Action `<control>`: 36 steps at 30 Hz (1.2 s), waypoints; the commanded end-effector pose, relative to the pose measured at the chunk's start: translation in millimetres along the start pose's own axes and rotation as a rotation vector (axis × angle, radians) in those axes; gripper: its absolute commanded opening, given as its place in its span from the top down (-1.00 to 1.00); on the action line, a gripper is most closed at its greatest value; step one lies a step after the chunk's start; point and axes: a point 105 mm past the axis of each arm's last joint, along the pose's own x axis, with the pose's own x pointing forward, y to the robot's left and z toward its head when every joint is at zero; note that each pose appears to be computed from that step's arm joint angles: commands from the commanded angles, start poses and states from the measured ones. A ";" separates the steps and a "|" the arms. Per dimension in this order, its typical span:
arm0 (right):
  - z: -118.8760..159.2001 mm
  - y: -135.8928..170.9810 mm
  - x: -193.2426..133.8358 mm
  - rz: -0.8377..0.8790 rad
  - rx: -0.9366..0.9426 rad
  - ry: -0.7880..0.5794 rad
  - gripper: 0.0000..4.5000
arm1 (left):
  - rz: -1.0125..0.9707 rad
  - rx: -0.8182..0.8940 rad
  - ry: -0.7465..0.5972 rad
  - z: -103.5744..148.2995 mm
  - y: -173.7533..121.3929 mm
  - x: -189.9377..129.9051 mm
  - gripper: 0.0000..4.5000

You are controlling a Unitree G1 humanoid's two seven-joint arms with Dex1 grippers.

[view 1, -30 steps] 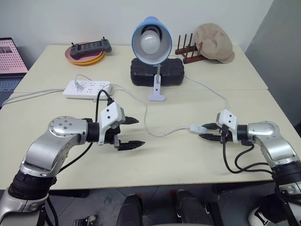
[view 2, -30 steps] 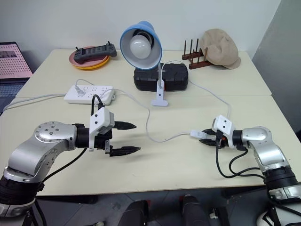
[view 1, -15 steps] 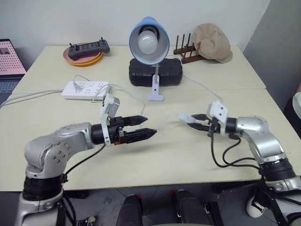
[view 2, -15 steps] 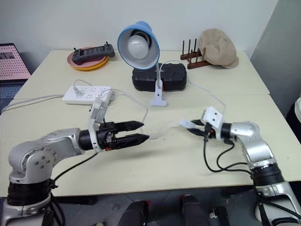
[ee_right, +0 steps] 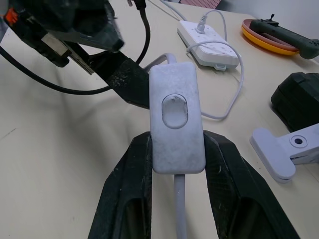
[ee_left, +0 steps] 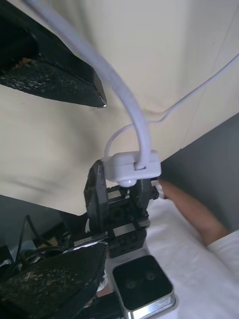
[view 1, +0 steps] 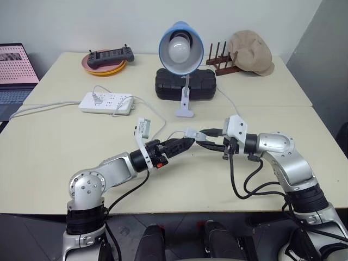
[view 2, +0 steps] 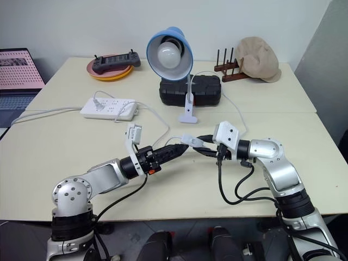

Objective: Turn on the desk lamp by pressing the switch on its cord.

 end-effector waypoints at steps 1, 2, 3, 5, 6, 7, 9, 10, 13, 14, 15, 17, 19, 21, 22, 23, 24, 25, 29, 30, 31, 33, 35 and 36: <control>19.2 3.1 2.6 0.029 -0.074 -0.047 0.51 | -0.053 0.019 -0.023 6.4 -10.5 7.3 -1.00; 19.4 3.2 2.7 0.030 -0.076 -0.047 0.51 | -0.060 0.019 -0.024 6.9 -11.8 7.6 -1.00; 19.7 3.2 3.0 0.032 -0.079 -0.047 0.51 | -0.067 0.020 -0.020 7.1 -12.7 7.8 -1.00; 20.4 3.2 3.3 0.033 -0.086 -0.049 0.51 | -0.073 0.023 -0.015 7.1 -13.1 8.1 -1.00; 20.8 3.0 3.5 0.032 -0.089 -0.050 0.51 | -0.072 0.021 -0.015 7.4 -12.8 8.4 -1.00; 21.6 2.8 3.7 0.030 -0.091 -0.053 0.51 | -0.074 0.023 -0.010 6.8 -12.7 8.7 -1.00; 22.9 2.7 3.8 0.028 -0.094 -0.057 0.51 | -0.076 0.028 0.005 4.5 -12.6 9.0 -1.00; 23.3 2.5 3.8 0.027 -0.095 -0.058 0.51 | -0.082 0.029 0.010 3.6 -13.2 9.3 -1.00; 24.4 2.3 2.3 0.021 -0.099 -0.059 0.51 | -0.093 0.019 0.012 2.5 -14.1 9.6 -0.84; 25.0 2.4 1.7 0.019 -0.100 -0.060 0.51 | -0.094 0.016 0.012 2.4 -14.0 9.5 -0.79; 25.3 2.2 1.1 0.017 -0.101 -0.061 0.51 | -0.095 0.015 0.012 2.8 -13.8 9.8 -0.69; 25.5 2.1 0.5 0.014 -0.102 -0.060 0.51 | -0.097 0.015 0.013 3.2 -13.6 10.0 -0.52; 25.5 1.7 0.2 0.012 -0.103 -0.059 0.51 | -0.099 0.015 0.014 3.7 -13.4 10.8 -0.34; 25.7 1.8 0.1 0.009 -0.103 -0.059 0.51 | -0.101 0.013 0.013 3.9 -13.3 11.2 -0.16; 25.8 2.0 0.1 0.008 -0.104 -0.059 0.51 | -0.102 0.012 0.014 3.9 -13.3 11.3 -0.05; 25.9 1.9 -0.3 0.006 -0.104 -0.059 0.51 | -0.103 0.011 0.016 4.0 -13.2 11.3 0.06; 25.8 1.9 -0.9 0.004 -0.103 -0.058 0.51 | -0.105 0.010 0.018 3.8 -13.2 11.0 0.14; 25.7 1.9 -1.3 0.002 -0.103 -0.057 0.51 | -0.106 0.010 0.019 3.7 -13.2 10.8 0.22; 24.1 1.7 -2.3 -0.002 -0.102 -0.052 0.51 | -0.108 0.006 0.016 5.0 -13.4 10.5 0.59; 23.3 1.7 -2.8 -0.004 -0.101 -0.049 0.51 | -0.111 0.003 0.011 6.5 -13.9 10.4 0.66; 22.8 1.6 -3.2 -0.005 -0.100 -0.048 0.51 | -0.114 0.001 0.008 7.5 -14.3 10.3 0.74; 22.4 1.2 -3.6 -0.008 -0.097 -0.048 0.51 | -0.115 -0.003 0.004 9.1 -14.3 10.1 0.75; 21.6 1.2 -3.9 -0.010 -0.096 -0.046 0.51 | -0.111 -0.006 0.004 9.3 -12.9 9.6 0.75; 20.9 1.3 -4.2 -0.011 -0.095 -0.044 0.51 | -0.111 -0.009 0.004 9.0 -12.7 9.3 0.75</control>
